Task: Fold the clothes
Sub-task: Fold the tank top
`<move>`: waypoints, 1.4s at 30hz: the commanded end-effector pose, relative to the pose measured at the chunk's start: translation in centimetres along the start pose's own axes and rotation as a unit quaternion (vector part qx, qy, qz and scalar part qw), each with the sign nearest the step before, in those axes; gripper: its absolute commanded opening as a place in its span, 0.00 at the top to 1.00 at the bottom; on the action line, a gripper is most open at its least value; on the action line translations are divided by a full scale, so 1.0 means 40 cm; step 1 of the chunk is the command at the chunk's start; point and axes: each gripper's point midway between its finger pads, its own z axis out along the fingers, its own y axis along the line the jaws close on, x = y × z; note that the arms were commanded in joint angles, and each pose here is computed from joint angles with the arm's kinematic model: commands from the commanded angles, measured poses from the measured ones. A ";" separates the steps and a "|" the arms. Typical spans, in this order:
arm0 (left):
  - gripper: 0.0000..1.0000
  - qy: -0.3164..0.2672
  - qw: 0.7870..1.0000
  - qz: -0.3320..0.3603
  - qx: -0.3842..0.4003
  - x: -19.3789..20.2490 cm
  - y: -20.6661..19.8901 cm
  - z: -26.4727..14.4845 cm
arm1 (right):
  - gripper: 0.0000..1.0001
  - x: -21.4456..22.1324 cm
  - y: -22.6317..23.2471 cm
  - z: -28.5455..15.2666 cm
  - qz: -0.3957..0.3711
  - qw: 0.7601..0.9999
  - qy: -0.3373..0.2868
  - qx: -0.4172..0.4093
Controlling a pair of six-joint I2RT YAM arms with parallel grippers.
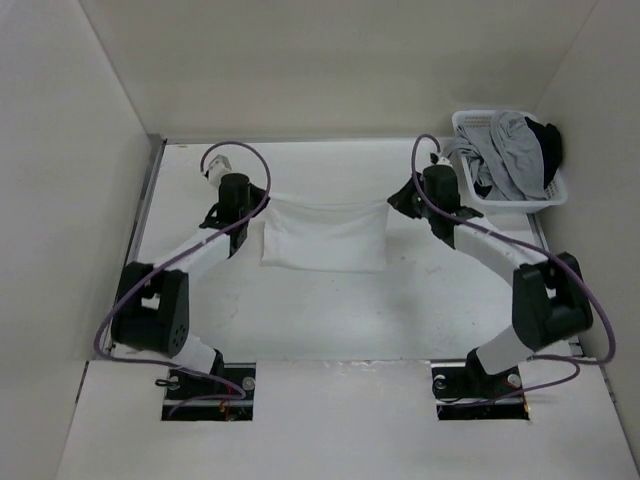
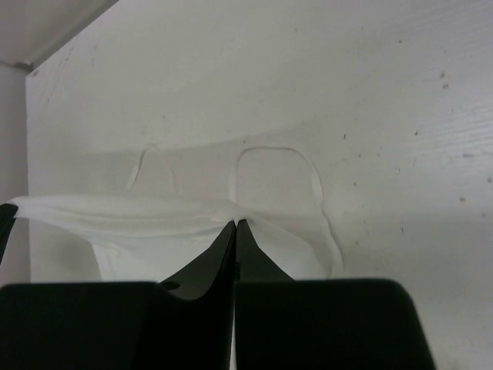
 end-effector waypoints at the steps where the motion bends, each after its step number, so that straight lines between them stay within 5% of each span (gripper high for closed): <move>1: 0.97 -0.065 0.998 -0.001 0.025 -0.102 -0.073 0.088 | 0.99 -0.088 0.043 0.083 -0.001 0.999 -0.023 -0.041; 7: 0.75 -0.038 0.999 -0.005 0.006 -0.064 -0.042 0.202 | 0.79 -0.093 0.011 0.224 0.021 1.000 -0.003 -0.016; 14: 0.73 -0.033 0.999 -0.011 -0.030 0.014 0.099 0.030 | 0.68 -0.016 -0.036 0.121 -0.008 0.999 -0.022 0.022; 17: 0.74 -0.009 0.999 -0.013 -0.045 0.082 0.179 -0.045 | 0.75 0.054 -0.049 0.037 -0.012 0.999 -0.032 0.013; 21: 0.71 0.046 0.998 -0.016 -0.033 0.161 0.236 -0.113 | 0.96 0.149 -0.058 -0.043 0.002 1.000 -0.018 -0.010; 25: 0.65 0.082 0.996 -0.026 -0.014 0.192 0.233 -0.124 | 0.96 0.215 -0.090 -0.070 0.006 1.000 0.001 -0.007; 32: 0.64 0.090 0.995 -0.033 -0.020 0.202 0.231 -0.095 | 0.71 0.278 -0.139 -0.072 0.030 0.999 0.032 0.005; 42: 0.70 0.118 0.991 -0.029 -0.056 0.248 0.287 -0.092 | 0.60 0.329 -0.142 -0.067 0.049 0.997 0.059 -0.010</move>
